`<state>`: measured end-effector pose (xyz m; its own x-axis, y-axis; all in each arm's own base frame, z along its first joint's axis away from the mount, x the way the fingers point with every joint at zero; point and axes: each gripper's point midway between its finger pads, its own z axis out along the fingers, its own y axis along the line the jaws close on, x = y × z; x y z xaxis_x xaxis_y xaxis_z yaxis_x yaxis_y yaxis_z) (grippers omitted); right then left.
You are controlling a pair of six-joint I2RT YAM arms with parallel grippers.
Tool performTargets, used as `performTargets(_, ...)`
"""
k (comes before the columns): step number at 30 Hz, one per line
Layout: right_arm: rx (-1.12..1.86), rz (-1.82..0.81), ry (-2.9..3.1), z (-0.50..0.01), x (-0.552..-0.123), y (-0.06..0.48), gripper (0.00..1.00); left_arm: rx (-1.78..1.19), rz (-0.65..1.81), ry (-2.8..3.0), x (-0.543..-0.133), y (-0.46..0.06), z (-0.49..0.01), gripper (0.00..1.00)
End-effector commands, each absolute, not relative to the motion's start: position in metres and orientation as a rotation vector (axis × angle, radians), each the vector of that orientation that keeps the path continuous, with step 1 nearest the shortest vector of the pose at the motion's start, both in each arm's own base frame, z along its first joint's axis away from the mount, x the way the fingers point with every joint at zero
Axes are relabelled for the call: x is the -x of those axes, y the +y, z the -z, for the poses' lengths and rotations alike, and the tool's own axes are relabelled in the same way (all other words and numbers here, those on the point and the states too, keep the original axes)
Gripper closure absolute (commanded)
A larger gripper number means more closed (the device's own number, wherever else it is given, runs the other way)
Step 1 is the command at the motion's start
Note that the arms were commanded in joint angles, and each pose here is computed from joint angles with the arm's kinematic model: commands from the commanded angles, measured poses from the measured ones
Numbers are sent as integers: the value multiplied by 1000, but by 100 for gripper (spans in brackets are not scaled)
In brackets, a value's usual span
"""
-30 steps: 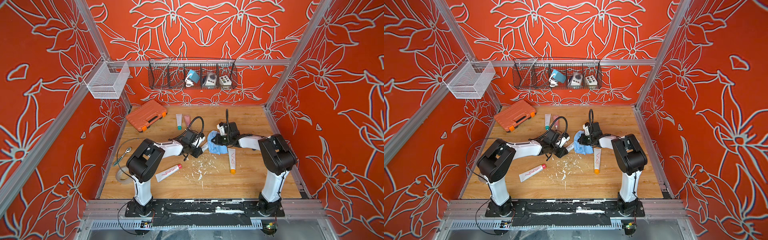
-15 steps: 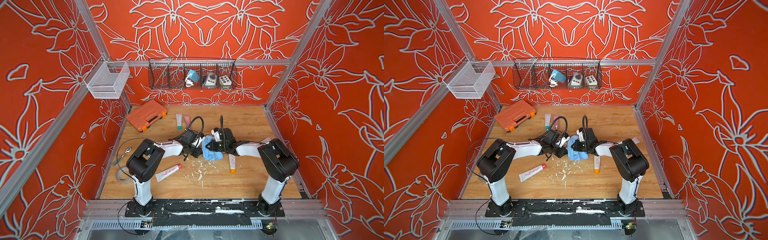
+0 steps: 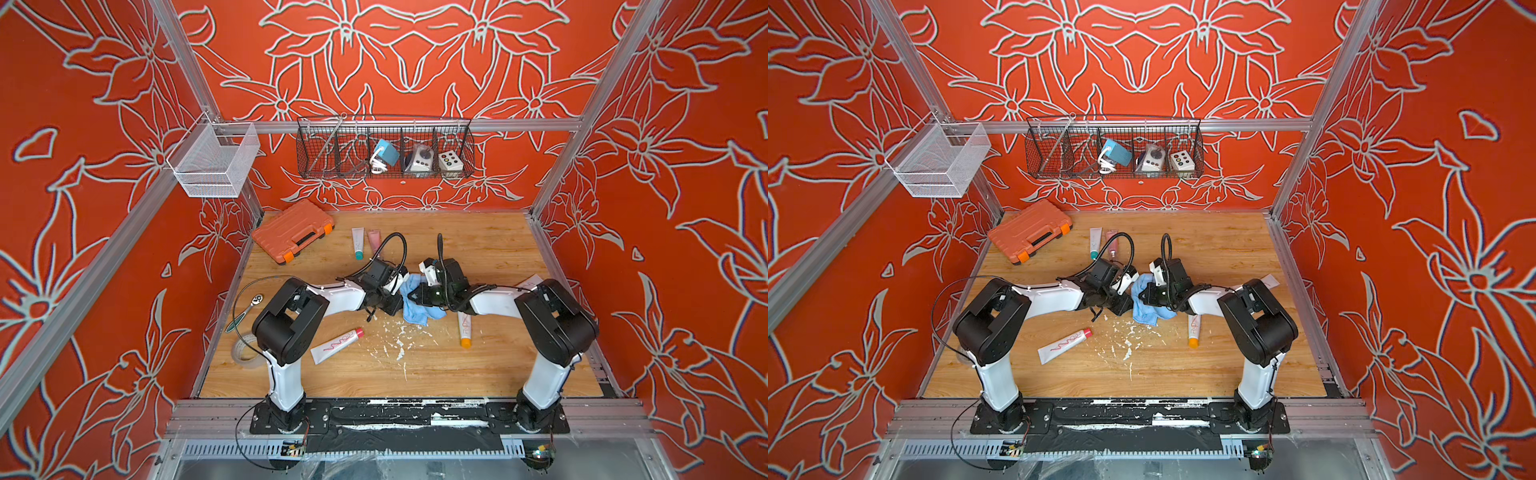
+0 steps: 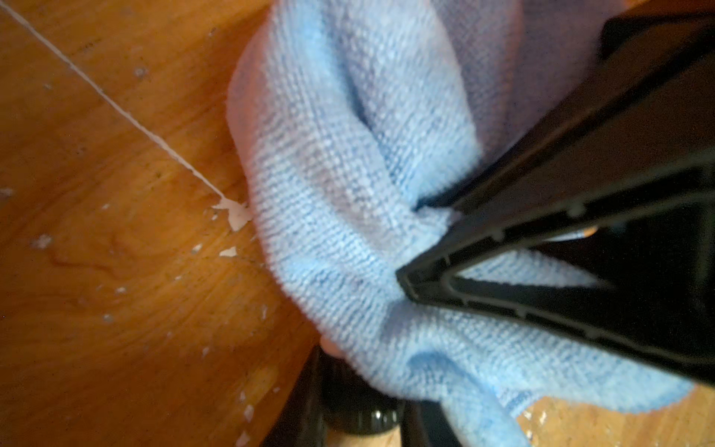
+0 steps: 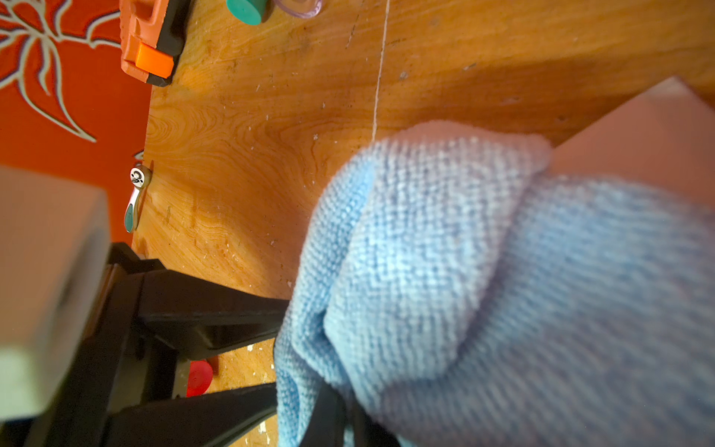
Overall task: Wipe the surface of the toothpaste tube
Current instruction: Wipe the dirt from the toothpaste tube.
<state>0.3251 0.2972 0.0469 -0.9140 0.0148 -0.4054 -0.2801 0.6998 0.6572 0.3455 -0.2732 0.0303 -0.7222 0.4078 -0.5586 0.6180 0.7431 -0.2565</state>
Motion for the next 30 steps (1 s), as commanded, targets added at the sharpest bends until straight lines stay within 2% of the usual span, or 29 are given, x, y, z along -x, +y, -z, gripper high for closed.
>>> performTargets(1, 218, -1002, 2701, -19, -297, 291, 100, -777, 620, 2421, -349, -276, -45, 86)
performTargets(30, 40, -813, 2739, 0, -367, 226, 100, -801, 658, 2410, -344, -280, -48, 87)
